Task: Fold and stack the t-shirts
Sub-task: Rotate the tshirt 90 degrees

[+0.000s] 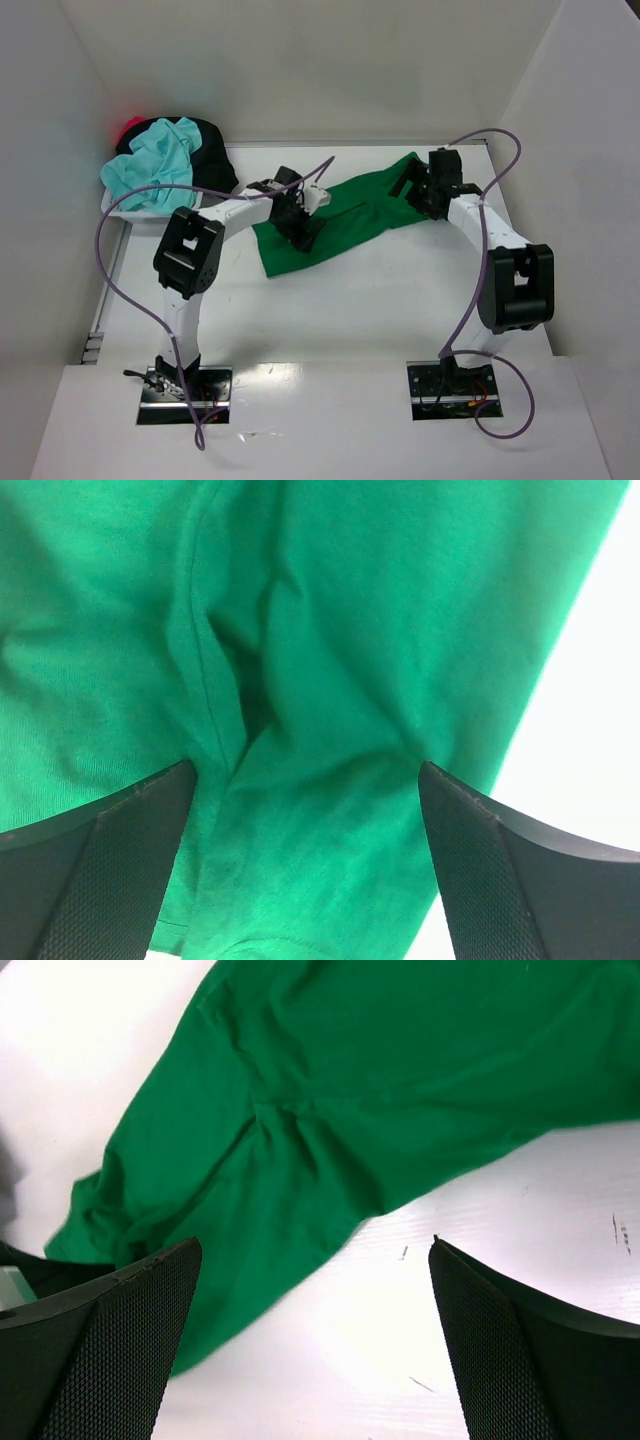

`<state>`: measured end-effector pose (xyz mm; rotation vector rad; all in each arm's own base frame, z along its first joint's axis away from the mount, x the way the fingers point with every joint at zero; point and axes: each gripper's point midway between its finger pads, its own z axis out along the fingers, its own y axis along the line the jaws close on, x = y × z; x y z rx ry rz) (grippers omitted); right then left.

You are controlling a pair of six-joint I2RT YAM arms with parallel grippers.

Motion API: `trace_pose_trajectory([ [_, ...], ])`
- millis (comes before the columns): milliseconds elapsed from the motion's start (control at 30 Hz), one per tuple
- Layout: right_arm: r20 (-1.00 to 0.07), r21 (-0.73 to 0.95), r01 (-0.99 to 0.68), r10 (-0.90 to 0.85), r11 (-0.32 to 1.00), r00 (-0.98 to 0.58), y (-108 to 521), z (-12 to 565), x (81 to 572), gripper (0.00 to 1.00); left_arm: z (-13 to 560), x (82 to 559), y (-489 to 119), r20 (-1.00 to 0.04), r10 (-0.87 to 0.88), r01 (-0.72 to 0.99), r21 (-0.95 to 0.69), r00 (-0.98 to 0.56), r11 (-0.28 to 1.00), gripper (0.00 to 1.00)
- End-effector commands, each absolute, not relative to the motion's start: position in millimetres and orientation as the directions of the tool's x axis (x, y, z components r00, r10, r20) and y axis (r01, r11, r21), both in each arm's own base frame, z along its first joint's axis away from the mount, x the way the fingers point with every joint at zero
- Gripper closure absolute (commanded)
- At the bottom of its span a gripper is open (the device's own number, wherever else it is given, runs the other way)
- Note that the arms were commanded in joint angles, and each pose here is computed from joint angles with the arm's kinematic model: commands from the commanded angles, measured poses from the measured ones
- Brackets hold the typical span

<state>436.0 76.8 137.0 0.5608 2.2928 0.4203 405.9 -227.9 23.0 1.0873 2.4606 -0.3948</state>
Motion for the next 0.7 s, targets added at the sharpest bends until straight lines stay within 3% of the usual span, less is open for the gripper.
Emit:
trace_pose_trajectory([
  [0, -0.614, 0.461, 0.237, 0.5, 0.855, -0.61, 78.6, 159.4, 426.3, 0.0, 9.2, 317.3, -253.2, -0.296, 0.564, 0.637, -0.379, -0.771, 0.671, 0.01],
  [200, -0.587, 0.422, 0.272, 0.489, 0.865, -0.645, 74.5, 131.3, 421.0, 0.0, -11.6, 213.3, -274.0, -0.099, 0.559, 0.539, -0.444, -0.824, 0.716, 0.01],
  [333, -0.579, 0.396, 0.299, 0.489, 0.868, -0.652, 70.9, 116.0, 430.2, 0.0, -1.8, 161.7, -289.1, -0.04, 0.565, 0.514, -0.469, -0.824, 0.718, 0.01],
  [567, -0.566, 0.355, 0.326, 0.479, 0.876, -0.671, 68.1, 92.6, 452.9, 0.0, 41.4, 149.2, -314.2, -0.084, 0.505, 0.469, -0.525, -0.859, 0.71, 0.01],
  [667, -0.568, 0.341, 0.315, 0.461, 0.886, -0.682, 69.0, 87.8, 468.0, 0.0, 80.3, 171.1, -324.0, -0.215, 0.48, 0.519, -0.496, -0.85, 0.696, 0.01],
])
